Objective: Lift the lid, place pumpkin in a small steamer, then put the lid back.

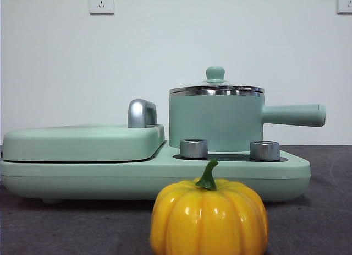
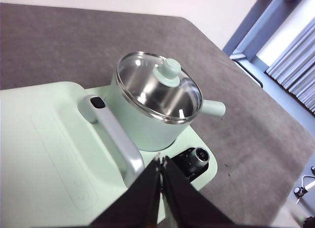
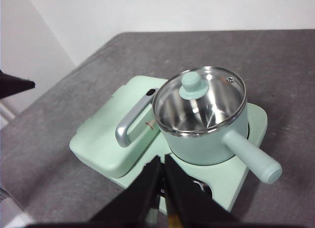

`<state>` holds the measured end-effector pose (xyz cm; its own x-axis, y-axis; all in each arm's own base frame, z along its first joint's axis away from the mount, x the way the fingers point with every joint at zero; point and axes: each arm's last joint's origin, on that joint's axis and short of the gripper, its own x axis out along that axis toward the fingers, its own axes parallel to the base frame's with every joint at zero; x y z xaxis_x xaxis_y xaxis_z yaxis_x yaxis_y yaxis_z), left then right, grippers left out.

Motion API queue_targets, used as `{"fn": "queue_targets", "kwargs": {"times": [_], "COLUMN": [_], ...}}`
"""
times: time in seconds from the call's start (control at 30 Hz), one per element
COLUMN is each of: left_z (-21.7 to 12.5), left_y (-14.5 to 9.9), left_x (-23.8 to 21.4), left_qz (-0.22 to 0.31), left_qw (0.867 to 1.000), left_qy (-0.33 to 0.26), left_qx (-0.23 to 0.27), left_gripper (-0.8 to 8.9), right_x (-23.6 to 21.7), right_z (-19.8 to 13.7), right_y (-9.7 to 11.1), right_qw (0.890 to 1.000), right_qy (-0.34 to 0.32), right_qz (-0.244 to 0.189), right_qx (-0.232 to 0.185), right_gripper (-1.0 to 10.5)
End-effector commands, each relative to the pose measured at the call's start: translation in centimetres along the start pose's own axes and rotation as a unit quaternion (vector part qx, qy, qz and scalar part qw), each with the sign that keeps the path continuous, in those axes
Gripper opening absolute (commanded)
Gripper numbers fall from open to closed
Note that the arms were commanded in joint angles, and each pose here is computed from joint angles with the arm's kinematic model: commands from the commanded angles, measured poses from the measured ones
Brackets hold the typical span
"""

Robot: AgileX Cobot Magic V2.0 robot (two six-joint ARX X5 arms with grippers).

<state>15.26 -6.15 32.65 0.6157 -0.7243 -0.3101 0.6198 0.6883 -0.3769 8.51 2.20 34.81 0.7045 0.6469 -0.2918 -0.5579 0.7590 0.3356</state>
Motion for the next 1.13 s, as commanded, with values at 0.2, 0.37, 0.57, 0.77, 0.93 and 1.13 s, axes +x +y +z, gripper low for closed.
{"fn": "queue_targets", "kwargs": {"times": [0.2, 0.37, 0.57, 0.77, 0.93, 1.13], "left_z": [0.7, 1.1, 2.9, 5.5, 7.7, 9.0], "left_y": [-0.2, -0.3, -0.8, -1.5, -2.2, -2.9], "left_x": [0.0, 0.4, 2.2, 5.6, 9.3, 14.2], "left_qz": [-0.006, -0.013, -0.034, -0.062, -0.068, -0.07], "left_qw": [1.0, 1.0, 0.999, 0.997, 0.994, 0.987], "left_qy": [-0.008, -0.014, 0.002, 0.026, 0.046, 0.06], "left_qx": [0.008, -0.01, 0.003, 0.034, 0.075, 0.135], "left_gripper": [1.78, 4.94, 5.34, 5.33, 5.33, 5.3], "right_x": [-0.2, -0.2, -0.2, -0.2, -0.2, -0.2], "right_z": [0.4, 0.4, 0.4, 0.3, 0.3, 0.2], "right_y": [0.2, 0.2, 0.2, 0.2, 0.2, 0.2], "right_qw": [1.0, 1.0, 1.0, 1.0, 1.0, 1.0], "right_qy": [-0.008, -0.008, -0.007, -0.006, -0.003, -0.001], "right_qz": [-0.004, -0.003, -0.003, -0.003, -0.001, 0.001], "right_qx": [-0.021, -0.02, -0.02, -0.019, -0.017, -0.014], "right_gripper": [1.3, 3.7, 4.4, 4.4, 4.4, 4.4]}}
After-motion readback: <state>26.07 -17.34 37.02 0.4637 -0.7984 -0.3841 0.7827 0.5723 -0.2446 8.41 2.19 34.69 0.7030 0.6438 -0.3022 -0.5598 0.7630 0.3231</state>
